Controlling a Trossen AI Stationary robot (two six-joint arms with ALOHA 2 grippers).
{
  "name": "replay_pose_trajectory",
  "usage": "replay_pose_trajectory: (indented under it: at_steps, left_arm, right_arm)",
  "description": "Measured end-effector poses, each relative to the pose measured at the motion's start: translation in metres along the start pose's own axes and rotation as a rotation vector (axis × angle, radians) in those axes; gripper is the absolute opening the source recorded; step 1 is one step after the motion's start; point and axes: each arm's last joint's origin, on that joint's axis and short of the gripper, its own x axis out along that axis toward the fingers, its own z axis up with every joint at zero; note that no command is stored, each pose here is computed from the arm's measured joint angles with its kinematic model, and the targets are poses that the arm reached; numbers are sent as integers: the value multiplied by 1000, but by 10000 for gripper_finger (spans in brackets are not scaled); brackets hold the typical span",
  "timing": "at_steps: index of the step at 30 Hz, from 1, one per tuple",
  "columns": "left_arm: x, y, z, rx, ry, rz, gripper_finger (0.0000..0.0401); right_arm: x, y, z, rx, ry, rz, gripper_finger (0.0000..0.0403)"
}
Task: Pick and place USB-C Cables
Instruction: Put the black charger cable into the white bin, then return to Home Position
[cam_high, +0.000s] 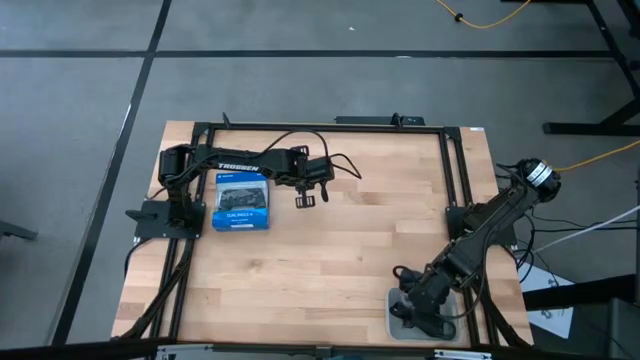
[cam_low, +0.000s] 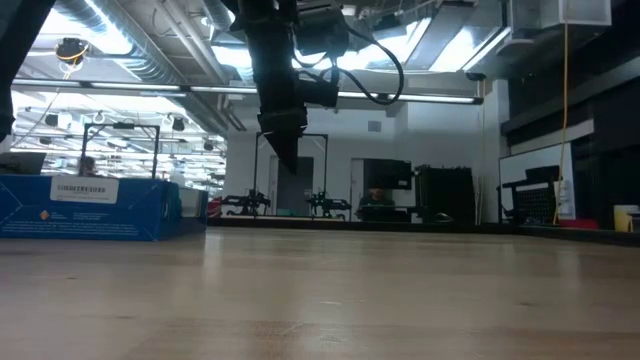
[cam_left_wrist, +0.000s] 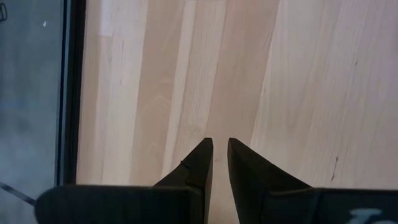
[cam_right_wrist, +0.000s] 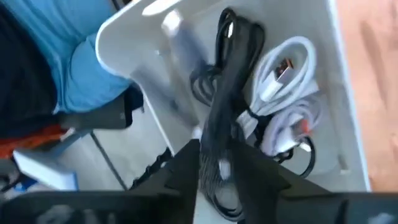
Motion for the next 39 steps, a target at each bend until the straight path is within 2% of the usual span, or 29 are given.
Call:
replay_pose_trajectory:
  at_steps: [7, 13, 22, 24, 27, 29, 31, 33, 35, 37, 39]
  left_arm:
    - [0, 0, 0, 26, 0, 0, 43]
    - [0, 0, 0, 25, -1, 0, 43]
    - [-1, -3, -1, 13, 7, -3, 43]
    - [-2, -6, -1, 23, 11, -6, 43]
    - [-7, -11, -4, 80, 27, -10, 43]
    - [-15, -12, -5, 144, 29, 32, 43]
    - [-25, -12, -9, 185, 49, 104, 43]
    - [-39, -11, -12, 141, 41, 193, 43]
    - [-55, -8, -17, 73, 20, 238, 43]
    - [-69, -3, -20, 45, -13, 188, 43]
    - [-82, 7, -27, 28, -56, 47, 43]
  right_arm:
    - [-2, -1, 4, -34, 37, 19, 133]
    - [-10, -4, 14, 1, 243, 129, 136]
    - [-15, 1, 21, -37, 249, 224, 132]
    - [-18, 1, 24, 6, 314, 265, 132]
    - [-18, 5, 25, 127, 320, 282, 132]
    - [-18, 12, 24, 118, 305, 326, 132]
    - [-23, 18, 24, -1, 269, 399, 132]
    - [-41, 26, 25, -262, 160, 518, 132]
    - [-71, 32, 21, -556, -14, 624, 132]
    - [-99, 27, 10, -795, -195, 650, 132]
    - [-121, 14, -3, -983, -365, 575, 132]
